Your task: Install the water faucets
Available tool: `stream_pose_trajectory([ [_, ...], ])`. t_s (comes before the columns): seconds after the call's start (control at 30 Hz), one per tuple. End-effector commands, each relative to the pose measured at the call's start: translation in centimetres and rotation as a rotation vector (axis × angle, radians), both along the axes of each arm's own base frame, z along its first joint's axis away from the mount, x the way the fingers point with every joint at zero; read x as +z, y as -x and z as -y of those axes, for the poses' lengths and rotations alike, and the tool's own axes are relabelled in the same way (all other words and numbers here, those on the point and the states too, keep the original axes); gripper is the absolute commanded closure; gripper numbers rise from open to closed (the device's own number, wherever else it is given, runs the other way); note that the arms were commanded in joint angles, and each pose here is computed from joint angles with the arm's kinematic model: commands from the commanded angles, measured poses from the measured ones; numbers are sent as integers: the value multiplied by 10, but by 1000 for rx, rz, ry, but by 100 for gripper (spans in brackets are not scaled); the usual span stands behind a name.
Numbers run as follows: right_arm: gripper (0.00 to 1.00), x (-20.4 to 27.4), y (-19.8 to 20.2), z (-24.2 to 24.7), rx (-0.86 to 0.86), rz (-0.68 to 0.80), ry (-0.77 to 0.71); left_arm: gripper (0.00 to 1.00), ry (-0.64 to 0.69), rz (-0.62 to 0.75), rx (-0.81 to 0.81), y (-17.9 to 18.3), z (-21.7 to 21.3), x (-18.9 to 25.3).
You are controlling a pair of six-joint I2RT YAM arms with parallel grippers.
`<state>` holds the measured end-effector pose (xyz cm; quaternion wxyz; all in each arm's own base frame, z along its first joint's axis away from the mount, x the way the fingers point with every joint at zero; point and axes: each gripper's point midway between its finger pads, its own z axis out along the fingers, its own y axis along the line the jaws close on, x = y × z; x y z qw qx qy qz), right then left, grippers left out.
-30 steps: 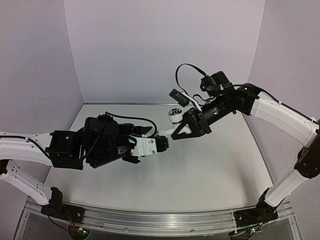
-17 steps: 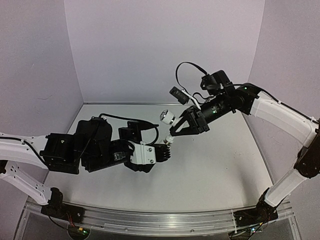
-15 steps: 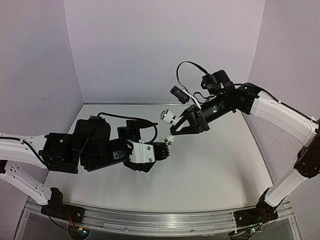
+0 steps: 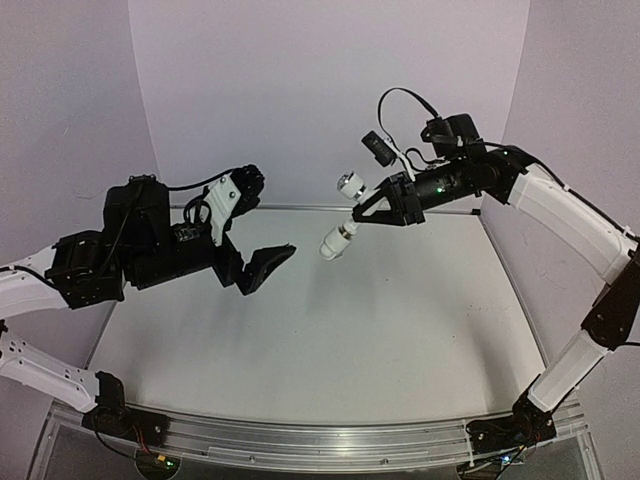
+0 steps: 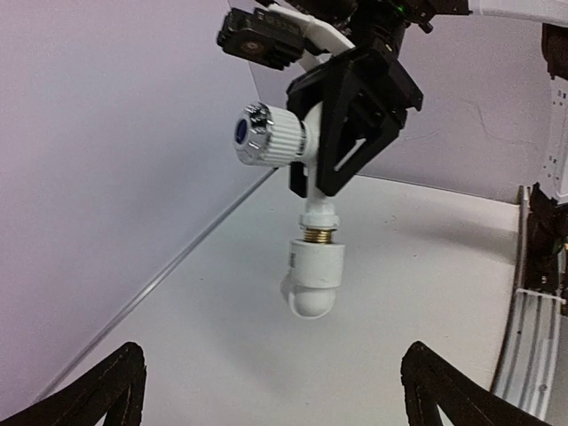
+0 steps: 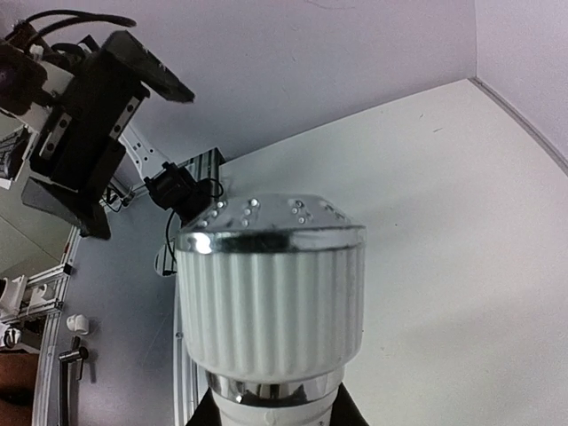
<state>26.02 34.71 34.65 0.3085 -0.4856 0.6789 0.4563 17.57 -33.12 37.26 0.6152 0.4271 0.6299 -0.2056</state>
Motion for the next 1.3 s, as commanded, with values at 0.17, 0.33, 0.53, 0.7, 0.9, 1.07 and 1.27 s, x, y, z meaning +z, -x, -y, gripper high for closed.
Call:
stream_pose_trajectory([
  [0.17, 100, 49, 13, -11, 12, -60, -209, 1, -28, -114, -134, 8, 55, -8],
  [0.33, 100, 50, 24, -14, 34, -90, -225, 6, -110, -91, -122, -4, 76, -21],
  [0.53, 100, 47, 36, -18, 61, -106, -226, 13, -137, -61, -67, -16, 80, -26],
  [0.7, 100, 48, 42, -18, 71, -117, -232, 25, -161, -38, -40, -22, 78, -30],
  [0.9, 100, 40, 42, -19, 61, -134, -222, 52, -144, -16, -53, -20, 79, -25],
  [1.07, 99, 35, 44, -18, 61, -144, -215, 79, -132, -12, -67, -18, 79, -23],
  [1.27, 39, 44, 44, -15, 50, -113, -227, 99, -106, -54, -100, -9, 76, -21],
])
